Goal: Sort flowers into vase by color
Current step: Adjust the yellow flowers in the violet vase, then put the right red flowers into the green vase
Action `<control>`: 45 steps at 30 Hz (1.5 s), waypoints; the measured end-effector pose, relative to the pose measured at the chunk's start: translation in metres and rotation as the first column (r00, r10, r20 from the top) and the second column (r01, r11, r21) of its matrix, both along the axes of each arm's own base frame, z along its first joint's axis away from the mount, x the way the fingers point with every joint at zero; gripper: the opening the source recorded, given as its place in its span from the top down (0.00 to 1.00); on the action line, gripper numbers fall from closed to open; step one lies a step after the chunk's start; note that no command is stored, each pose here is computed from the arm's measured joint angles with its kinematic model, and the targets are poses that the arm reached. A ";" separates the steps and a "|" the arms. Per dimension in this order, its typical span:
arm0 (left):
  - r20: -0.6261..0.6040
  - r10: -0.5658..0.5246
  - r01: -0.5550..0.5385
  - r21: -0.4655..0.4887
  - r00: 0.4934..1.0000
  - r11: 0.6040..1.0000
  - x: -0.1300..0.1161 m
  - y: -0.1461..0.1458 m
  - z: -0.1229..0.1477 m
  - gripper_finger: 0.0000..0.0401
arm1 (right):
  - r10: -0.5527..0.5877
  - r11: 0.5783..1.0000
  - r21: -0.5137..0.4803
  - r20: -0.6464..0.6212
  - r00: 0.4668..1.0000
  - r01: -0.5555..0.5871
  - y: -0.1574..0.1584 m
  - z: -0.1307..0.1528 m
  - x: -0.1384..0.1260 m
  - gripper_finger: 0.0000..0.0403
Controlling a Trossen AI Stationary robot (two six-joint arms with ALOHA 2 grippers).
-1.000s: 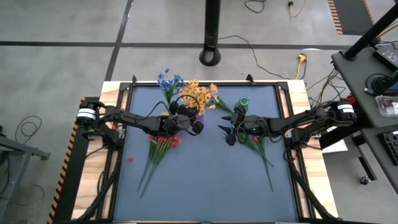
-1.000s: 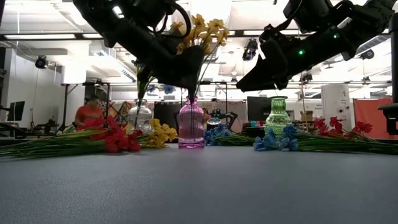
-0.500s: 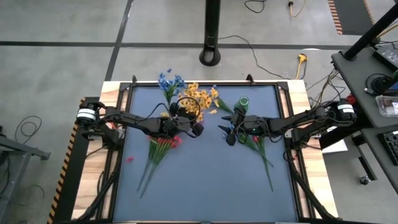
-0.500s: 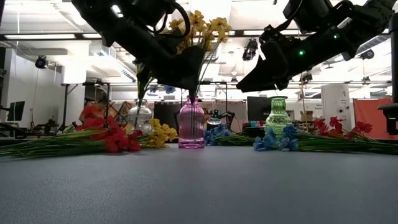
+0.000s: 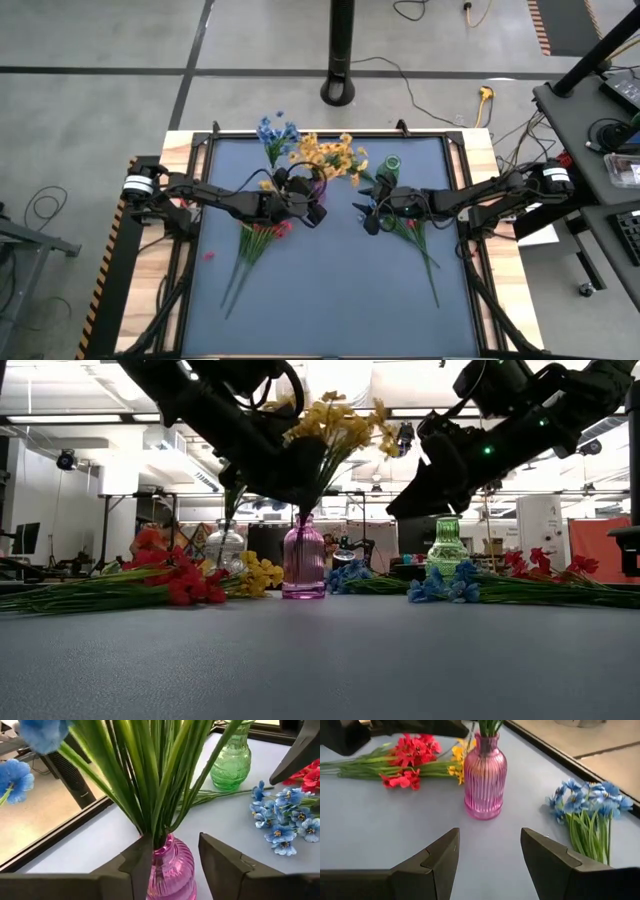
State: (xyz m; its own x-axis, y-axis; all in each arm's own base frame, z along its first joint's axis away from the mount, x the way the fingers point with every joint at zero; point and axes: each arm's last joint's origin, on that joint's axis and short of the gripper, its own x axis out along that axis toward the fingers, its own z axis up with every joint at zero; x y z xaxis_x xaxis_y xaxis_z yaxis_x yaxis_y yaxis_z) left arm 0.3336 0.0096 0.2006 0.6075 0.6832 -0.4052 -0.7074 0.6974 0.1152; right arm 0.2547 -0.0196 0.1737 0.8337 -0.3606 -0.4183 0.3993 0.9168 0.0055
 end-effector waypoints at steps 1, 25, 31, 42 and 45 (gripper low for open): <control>0.001 0.000 0.000 0.000 1.000 1.000 0.000 0.000 0.000 0.63 | -0.002 1.000 0.005 -0.005 1.000 0.002 0.000 -0.001 0.000 0.50; -0.107 -0.079 0.081 0.020 0.991 0.996 -0.035 -0.021 0.035 0.57 | -0.054 0.993 0.090 -0.269 0.962 0.081 0.000 0.014 0.005 0.50; -0.150 -0.131 0.136 0.020 0.980 0.991 -0.055 -0.033 0.050 0.57 | -0.130 0.940 0.232 -0.435 0.891 0.251 0.001 0.022 -0.004 0.50; -0.263 -0.190 0.206 0.034 0.946 0.978 -0.082 -0.037 0.063 0.57 | -0.012 0.763 0.414 -0.760 0.650 0.498 0.032 0.045 -0.032 0.50; -0.324 -0.228 0.252 0.034 0.918 0.967 -0.086 -0.037 0.062 0.57 | -0.023 0.727 0.374 -0.825 0.565 0.576 0.039 0.052 -0.042 0.50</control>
